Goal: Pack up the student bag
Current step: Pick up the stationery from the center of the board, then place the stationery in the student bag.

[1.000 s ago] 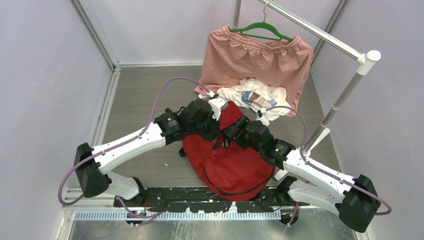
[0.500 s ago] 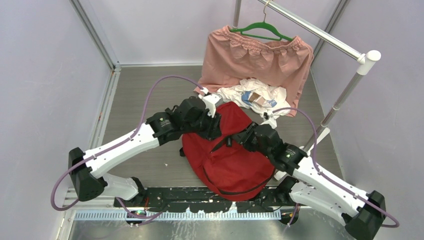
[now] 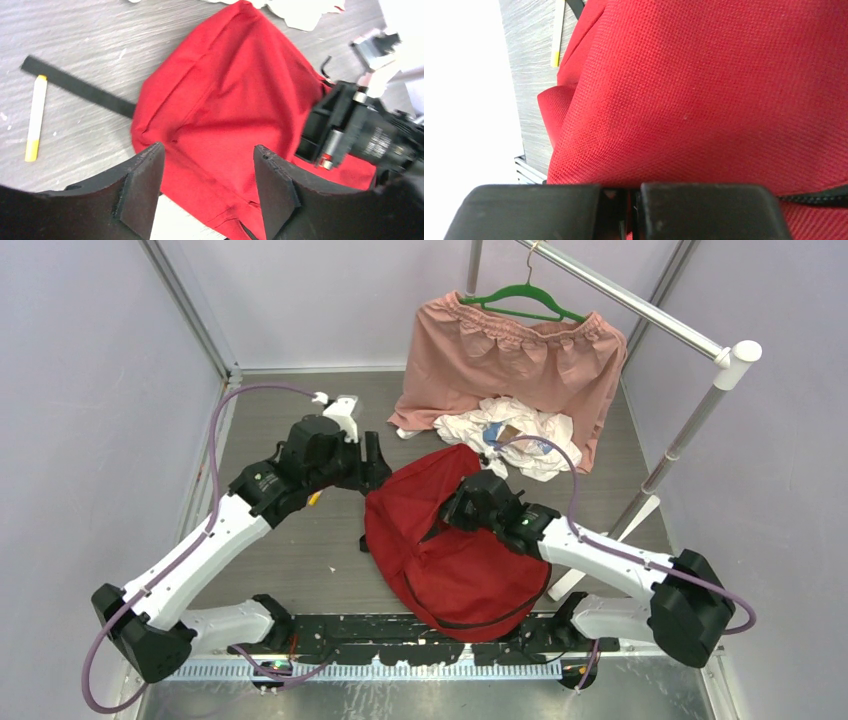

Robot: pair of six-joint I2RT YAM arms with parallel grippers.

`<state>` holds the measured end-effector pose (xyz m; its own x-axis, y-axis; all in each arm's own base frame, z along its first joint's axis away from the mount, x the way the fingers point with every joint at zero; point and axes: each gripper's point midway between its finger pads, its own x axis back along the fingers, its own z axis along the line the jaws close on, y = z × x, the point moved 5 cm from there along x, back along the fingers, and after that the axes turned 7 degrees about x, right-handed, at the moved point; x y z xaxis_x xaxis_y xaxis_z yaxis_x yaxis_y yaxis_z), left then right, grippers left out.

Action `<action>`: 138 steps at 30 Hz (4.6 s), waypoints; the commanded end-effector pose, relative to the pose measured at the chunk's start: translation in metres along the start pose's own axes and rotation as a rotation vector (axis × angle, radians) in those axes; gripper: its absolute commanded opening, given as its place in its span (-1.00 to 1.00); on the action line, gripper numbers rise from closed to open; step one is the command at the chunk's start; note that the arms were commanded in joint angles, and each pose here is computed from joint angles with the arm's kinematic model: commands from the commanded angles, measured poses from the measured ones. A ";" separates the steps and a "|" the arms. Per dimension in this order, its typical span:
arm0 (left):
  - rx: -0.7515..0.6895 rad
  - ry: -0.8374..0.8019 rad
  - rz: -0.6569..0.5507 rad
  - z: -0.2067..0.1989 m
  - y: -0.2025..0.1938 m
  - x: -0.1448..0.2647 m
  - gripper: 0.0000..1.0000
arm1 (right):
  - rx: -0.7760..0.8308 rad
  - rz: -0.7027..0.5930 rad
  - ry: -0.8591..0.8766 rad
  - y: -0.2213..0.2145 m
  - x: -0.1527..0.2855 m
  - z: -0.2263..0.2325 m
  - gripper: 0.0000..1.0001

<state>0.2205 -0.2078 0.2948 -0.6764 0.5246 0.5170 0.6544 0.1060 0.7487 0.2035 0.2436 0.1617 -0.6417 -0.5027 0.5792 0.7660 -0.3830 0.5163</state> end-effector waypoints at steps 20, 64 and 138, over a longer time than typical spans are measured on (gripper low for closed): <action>0.105 0.635 0.219 0.190 -0.027 -0.097 0.76 | 0.107 -0.210 -0.064 0.023 0.126 -0.043 -0.18; 0.207 -0.540 0.207 -0.028 -0.022 0.001 -1.00 | -0.020 -0.142 0.460 0.062 0.085 0.110 0.45; -0.287 -0.379 0.360 -0.093 -0.044 -0.053 -1.00 | -0.337 -0.351 0.080 0.045 0.046 -0.012 -0.99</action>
<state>0.2041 -0.3139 0.2322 -0.2265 0.6451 0.7297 0.7053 -0.4081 0.5797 0.1830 0.2014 0.1709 -0.7320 -0.4407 0.5197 0.6729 -0.5874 0.4496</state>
